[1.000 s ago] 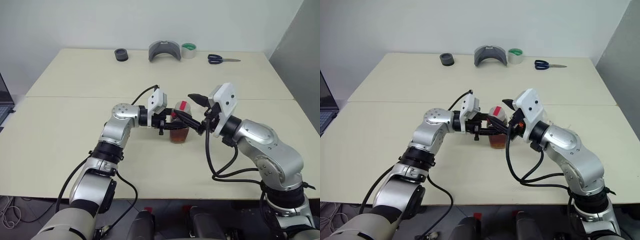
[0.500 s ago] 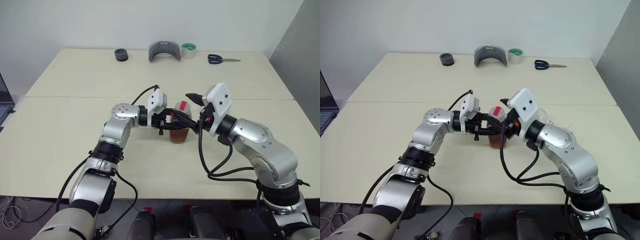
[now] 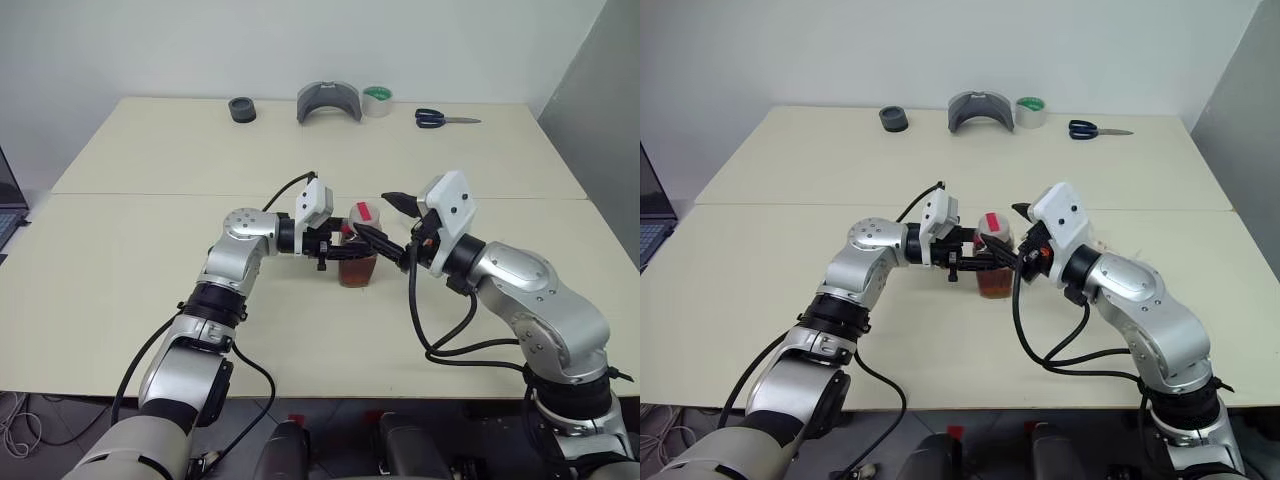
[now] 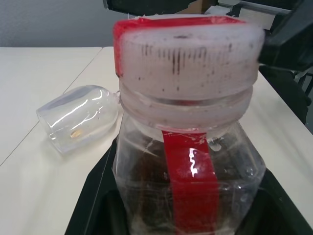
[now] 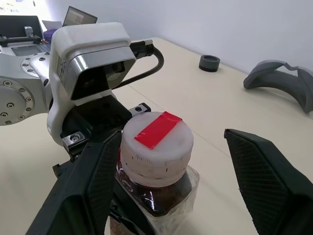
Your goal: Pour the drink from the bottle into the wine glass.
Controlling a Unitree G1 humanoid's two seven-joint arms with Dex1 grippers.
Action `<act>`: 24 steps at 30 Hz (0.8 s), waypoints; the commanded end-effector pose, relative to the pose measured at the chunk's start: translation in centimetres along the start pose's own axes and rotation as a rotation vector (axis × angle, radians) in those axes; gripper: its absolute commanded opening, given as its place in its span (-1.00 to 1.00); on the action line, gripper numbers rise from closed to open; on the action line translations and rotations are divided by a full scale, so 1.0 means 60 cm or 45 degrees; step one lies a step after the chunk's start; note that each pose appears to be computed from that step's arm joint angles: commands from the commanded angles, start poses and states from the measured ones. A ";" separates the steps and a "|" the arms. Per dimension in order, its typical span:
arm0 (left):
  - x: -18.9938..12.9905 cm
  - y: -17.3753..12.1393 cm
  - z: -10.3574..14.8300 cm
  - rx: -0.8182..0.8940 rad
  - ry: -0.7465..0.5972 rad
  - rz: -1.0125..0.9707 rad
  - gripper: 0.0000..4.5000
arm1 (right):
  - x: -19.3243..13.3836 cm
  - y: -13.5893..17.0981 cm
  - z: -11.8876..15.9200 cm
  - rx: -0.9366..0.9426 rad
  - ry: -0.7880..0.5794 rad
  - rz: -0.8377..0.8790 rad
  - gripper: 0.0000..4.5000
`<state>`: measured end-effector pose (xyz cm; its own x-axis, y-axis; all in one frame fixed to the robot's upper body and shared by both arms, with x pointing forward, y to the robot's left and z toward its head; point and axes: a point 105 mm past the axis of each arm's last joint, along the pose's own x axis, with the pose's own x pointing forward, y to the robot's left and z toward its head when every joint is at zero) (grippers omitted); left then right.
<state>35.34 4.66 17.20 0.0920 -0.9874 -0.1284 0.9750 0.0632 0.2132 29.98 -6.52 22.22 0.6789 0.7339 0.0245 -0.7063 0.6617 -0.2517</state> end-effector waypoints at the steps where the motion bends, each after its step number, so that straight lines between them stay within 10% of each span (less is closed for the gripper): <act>1: -0.003 0.010 0.040 0.100 -0.059 0.011 -0.19 | -0.016 -0.013 0.022 -0.034 -0.050 -0.050 0.58; 24: -0.003 0.016 0.048 0.077 -0.086 0.028 -0.19 | 0.011 0.016 0.043 -0.103 -0.085 0.040 0.58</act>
<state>35.68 4.69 17.97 0.1043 -0.9882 -0.1121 0.9716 0.0771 0.2237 29.09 -5.26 23.72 0.6320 0.7737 0.0435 -0.7338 0.6156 -0.2874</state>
